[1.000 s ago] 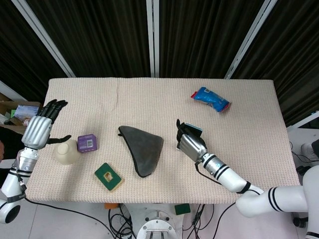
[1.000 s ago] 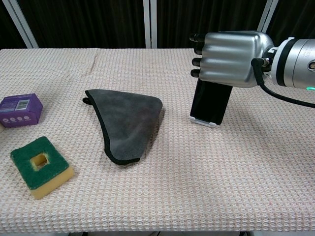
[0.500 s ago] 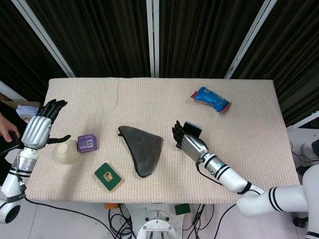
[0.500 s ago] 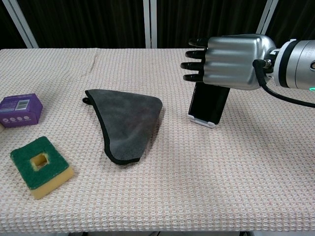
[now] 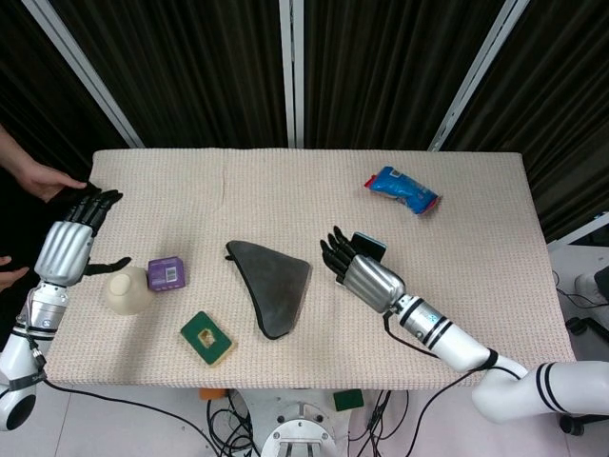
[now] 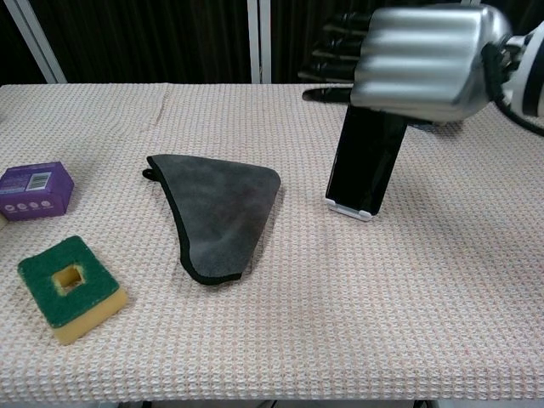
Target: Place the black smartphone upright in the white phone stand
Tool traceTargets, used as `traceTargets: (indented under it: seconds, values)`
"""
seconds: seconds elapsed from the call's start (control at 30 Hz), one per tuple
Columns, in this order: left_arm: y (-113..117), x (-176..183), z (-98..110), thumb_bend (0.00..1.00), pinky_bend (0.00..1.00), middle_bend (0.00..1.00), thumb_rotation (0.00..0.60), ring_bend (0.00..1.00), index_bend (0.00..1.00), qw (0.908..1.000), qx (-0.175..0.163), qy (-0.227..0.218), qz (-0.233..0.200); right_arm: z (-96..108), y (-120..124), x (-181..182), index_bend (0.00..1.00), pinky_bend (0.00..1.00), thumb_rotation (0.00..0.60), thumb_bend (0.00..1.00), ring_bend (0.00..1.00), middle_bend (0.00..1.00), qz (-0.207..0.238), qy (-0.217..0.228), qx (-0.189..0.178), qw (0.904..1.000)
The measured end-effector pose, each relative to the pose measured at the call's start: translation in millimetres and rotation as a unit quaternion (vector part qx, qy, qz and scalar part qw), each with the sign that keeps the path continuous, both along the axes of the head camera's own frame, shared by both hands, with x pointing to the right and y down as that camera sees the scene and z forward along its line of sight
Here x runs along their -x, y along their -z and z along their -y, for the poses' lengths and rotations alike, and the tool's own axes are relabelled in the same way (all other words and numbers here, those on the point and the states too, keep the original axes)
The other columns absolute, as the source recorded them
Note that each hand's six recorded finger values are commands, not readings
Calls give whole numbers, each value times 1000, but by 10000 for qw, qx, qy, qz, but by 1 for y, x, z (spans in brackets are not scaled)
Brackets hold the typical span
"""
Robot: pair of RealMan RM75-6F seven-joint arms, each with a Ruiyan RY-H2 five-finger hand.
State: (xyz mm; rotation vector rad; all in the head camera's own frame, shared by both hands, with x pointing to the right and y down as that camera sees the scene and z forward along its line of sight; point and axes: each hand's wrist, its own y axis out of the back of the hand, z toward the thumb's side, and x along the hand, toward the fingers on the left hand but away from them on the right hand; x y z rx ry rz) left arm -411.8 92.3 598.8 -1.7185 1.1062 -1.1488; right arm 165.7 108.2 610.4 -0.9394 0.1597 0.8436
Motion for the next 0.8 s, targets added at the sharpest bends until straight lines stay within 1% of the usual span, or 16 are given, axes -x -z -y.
traceTargets:
  seconds: [0.07, 0.17, 0.2, 0.27, 0.33, 0.37, 0.4, 0.47, 0.5, 0.57, 0.6, 0.63, 0.7, 0.73, 0.8]
  values:
    - [2, 2, -1, 68, 182, 94, 600, 58, 108, 10000, -14, 35, 38, 5, 15, -8, 0, 0, 600, 306, 0, 0, 349, -245, -73, 9991]
    - [4, 6, -4, 68, 181, 94, 600, 58, 108, 9999, -17, 88, 116, 14, 43, -32, 0, 0, 600, 307, 0, 0, 969, -811, -271, 9916]
    - [4, 7, -5, 68, 181, 94, 600, 58, 108, 9998, -16, 101, 149, 17, 53, -47, 0, 0, 600, 308, 0, 0, 1207, -1091, -358, 9860]
    - [6, 10, -8, 68, 182, 94, 600, 58, 109, 9996, -23, 130, 259, 19, 66, -70, 0, 0, 600, 305, 0, 0, 1573, -1546, -404, 9745]
    - [7, 14, -14, 68, 182, 94, 600, 58, 111, 9989, -40, 167, 434, 18, 72, -100, 0, 0, 600, 298, 0, 0, 1955, -2128, -253, 9570]
    - [7, 16, -17, 68, 182, 94, 599, 58, 112, 9984, -49, 183, 536, 16, 73, -114, 0, 0, 600, 296, 0, 0, 2098, -2396, -131, 9478]
    - [8, 18, -21, 68, 181, 94, 599, 58, 113, 9976, -58, 198, 654, 12, 72, -133, 0, 0, 600, 294, 0, 0, 2276, -2773, 54, 9334]
    - [9, 24, -32, 68, 181, 94, 599, 58, 113, 9948, -64, 239, 984, 3, 68, -163, 0, 0, 600, 294, 0, 0, 2512, -3364, 332, 9070]
    - [10, 28, -39, 68, 181, 94, 599, 58, 113, 9931, -55, 266, 1141, -5, 64, -186, 0, 0, 600, 294, 0, 0, 2635, -3761, 481, 8870]
    - [12, 37, -60, 68, 181, 94, 595, 58, 113, 9880, 8, 383, 1499, -23, 59, -222, 0, 0, 600, 295, 0, 0, 2731, -4340, 619, 8563]
    - [13, 41, -70, 68, 181, 94, 594, 58, 113, 9856, 48, 458, 1626, -37, 56, -246, 0, 0, 600, 296, 0, 0, 2737, -4687, 660, 8373]
    - [16, 47, -84, 68, 181, 94, 591, 58, 113, 9827, 106, 575, 1755, -48, 54, -263, 0, 0, 600, 296, 0, 0, 2724, -4916, 681, 8243]
    - [21, 55, -104, 68, 181, 94, 584, 58, 113, 9789, 174, 752, 1892, -68, 50, -293, 0, 0, 600, 298, 0, 0, 2679, -5289, 701, 8022]
    - [25, 59, -115, 68, 181, 94, 580, 58, 113, 9769, 210, 856, 1945, -74, 49, -303, 0, 0, 600, 300, 0, 0, 2651, -5389, 704, 7964]
    - [29, 62, -128, 68, 181, 94, 573, 58, 113, 9756, 266, 967, 1951, -85, 45, -318, 0, 0, 600, 304, 0, 0, 2601, -5547, 732, 7869]
